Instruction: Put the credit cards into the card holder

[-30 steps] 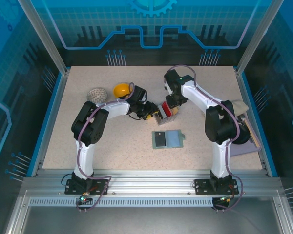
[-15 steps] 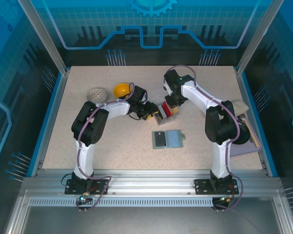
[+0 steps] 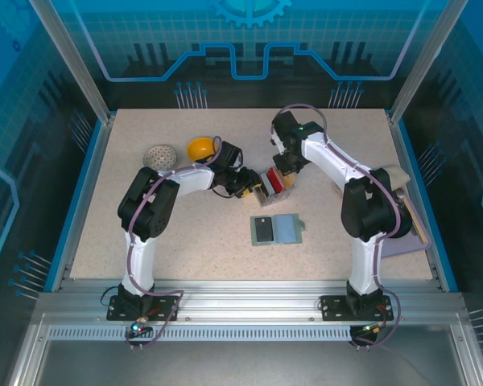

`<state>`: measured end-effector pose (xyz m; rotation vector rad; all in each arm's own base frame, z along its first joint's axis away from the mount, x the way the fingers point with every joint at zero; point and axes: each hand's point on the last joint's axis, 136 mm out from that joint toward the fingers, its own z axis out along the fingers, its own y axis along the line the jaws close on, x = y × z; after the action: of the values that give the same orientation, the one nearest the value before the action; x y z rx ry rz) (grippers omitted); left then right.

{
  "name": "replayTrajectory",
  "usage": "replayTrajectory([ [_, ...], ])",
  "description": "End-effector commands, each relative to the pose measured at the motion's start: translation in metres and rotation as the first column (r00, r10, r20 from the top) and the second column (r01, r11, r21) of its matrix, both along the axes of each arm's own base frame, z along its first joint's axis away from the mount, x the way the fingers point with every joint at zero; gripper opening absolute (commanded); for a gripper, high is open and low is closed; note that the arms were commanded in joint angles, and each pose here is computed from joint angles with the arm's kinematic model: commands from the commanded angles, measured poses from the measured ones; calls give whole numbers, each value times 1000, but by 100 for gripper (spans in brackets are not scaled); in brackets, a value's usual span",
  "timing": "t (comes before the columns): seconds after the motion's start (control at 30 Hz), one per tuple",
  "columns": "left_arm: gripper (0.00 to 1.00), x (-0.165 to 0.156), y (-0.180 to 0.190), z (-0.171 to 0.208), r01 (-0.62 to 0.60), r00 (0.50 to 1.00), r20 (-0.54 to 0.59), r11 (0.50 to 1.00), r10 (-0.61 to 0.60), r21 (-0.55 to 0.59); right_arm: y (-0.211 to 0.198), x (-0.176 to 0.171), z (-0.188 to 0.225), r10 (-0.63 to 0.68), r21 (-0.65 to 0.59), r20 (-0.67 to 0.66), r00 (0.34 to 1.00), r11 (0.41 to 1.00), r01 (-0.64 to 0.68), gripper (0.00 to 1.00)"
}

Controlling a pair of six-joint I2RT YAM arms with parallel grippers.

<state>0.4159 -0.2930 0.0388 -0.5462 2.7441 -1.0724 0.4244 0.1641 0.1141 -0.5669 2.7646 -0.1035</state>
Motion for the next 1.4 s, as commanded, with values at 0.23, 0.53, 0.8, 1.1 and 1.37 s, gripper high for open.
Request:
replayTrajectory([
  [0.23, 44, -25, 21, -21, 13, 996, -91, 995, -4, 99, 7, -12, 37, -6, 92, 31, 1000, 996, 3, 7],
  [0.53, 52, -19, 21, 12, 17, 1000, 5, 997, -17, 80, 15, -18, 62, -54, 309, 17, 998, 950, 46, 1],
  [0.8, 66, -19, 25, 81, -28, 981, 190, 999, 30, -15, 17, -37, 103, -159, 690, -41, 986, 710, 143, 1],
  [1.1, 76, -23, -20, 185, 164, 930, 367, 902, -7, -399, 20, -61, 135, -163, 882, -111, 980, 439, 173, 2],
  [1.37, 72, -25, -48, 214, 304, 904, 421, 812, -79, -499, 26, -63, 145, -130, 922, -142, 981, 343, 179, 3],
])
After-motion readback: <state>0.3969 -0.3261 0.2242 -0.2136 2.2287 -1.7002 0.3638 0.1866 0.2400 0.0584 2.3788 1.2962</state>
